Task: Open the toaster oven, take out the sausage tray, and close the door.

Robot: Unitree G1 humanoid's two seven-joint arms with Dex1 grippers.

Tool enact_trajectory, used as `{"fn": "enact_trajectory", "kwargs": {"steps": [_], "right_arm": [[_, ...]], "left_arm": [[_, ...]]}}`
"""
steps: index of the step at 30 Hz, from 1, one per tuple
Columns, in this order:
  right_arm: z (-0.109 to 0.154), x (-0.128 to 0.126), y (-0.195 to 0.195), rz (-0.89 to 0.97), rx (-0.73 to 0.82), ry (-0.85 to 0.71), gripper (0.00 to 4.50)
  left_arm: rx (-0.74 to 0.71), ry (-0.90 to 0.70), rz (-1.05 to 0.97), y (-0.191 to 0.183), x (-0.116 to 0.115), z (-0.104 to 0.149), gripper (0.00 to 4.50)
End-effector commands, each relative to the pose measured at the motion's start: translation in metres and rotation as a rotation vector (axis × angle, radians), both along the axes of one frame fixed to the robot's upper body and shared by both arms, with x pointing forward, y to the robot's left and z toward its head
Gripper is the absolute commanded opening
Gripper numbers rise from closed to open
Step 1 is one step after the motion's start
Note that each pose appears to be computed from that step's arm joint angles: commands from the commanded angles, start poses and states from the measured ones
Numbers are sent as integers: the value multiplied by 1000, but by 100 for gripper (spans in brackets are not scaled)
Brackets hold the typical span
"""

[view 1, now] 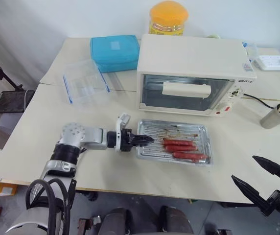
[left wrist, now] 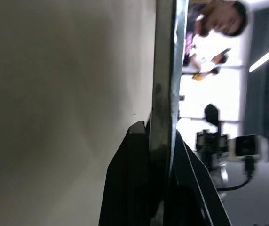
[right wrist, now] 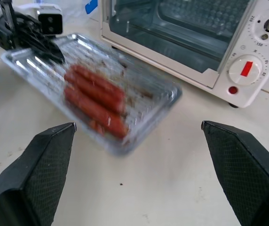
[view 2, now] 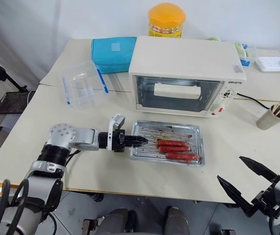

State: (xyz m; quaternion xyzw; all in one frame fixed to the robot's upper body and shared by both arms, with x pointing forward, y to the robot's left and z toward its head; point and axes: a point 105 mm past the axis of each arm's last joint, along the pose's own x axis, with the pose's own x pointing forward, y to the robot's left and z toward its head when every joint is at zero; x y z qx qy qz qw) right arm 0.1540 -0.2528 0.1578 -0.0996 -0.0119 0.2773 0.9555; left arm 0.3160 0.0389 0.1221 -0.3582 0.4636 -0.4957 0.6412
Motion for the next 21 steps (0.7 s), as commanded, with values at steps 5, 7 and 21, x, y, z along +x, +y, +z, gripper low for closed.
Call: {"fn": "enact_trajectory", "kwargs": {"steps": [5,7,21], "right_arm": [[9,-4,7,14,-17,-23,446],[9,-3,8,19,-16,-24,446],[0,12,12,92,-3,-16,450]], "left_arm": [[16,-43,-17,-11,12,0,0],[25,-52,-30,-9,10,-1,0],[84,-556,25,59,7,15,395]]}}
